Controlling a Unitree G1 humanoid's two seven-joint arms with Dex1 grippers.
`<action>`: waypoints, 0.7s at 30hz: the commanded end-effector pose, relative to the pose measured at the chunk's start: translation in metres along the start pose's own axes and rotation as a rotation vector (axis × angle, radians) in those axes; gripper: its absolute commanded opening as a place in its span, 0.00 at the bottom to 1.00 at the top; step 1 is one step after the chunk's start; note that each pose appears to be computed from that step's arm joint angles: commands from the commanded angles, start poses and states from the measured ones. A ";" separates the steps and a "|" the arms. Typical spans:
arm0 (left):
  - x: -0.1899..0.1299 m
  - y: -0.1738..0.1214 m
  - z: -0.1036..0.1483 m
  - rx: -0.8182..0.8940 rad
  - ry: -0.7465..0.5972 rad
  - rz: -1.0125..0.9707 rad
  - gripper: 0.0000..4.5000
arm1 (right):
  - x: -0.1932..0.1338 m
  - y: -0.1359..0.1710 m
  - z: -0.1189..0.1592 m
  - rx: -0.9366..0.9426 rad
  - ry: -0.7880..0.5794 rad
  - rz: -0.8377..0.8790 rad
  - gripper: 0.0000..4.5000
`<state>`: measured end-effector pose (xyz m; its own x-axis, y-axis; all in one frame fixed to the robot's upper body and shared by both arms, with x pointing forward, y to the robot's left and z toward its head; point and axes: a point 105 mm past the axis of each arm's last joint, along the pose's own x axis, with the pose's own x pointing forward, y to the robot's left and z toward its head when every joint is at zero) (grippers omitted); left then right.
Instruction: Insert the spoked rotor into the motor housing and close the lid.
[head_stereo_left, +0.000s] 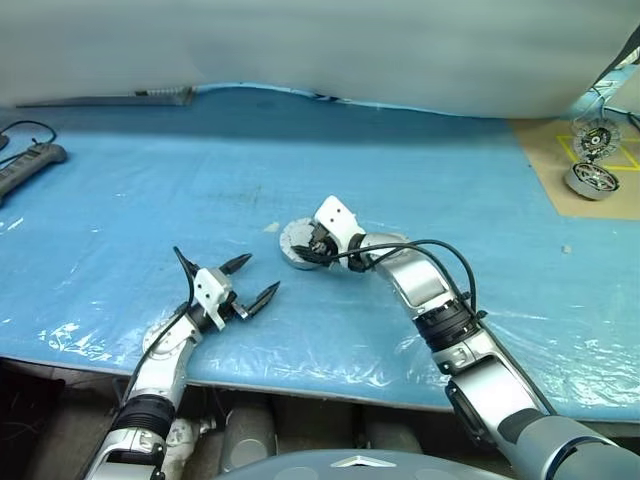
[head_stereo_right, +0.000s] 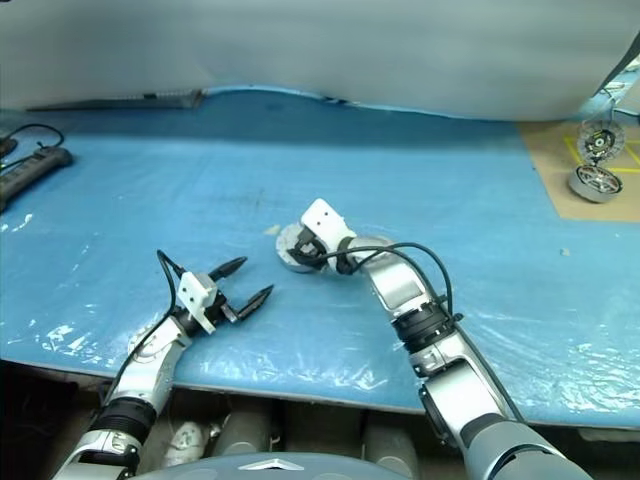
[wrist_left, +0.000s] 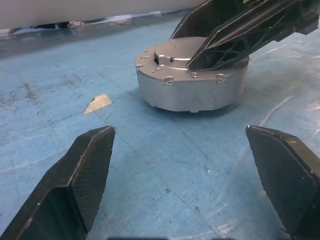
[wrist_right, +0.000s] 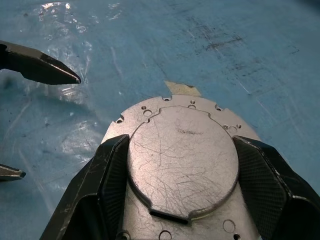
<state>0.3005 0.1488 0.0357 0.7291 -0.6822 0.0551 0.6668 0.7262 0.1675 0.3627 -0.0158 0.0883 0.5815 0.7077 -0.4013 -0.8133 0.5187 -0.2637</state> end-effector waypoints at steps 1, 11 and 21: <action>0.004 -0.008 0.003 -0.004 -0.001 -0.020 1.00 | -0.002 0.004 -0.044 0.068 0.143 -0.011 0.66; 0.041 0.014 0.030 -0.030 -0.054 0.116 1.00 | -0.003 0.005 -0.036 0.110 0.100 -0.011 0.66; 0.052 0.039 0.084 -0.450 0.016 0.069 1.00 | -0.003 0.002 -0.036 0.120 0.097 -0.029 0.66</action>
<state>0.3556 0.1384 0.1196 0.8027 -0.5947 0.0454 0.5906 0.7819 -0.1996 0.3621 -0.0194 0.0920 0.6013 0.7115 -0.3636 -0.7975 0.5629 -0.2172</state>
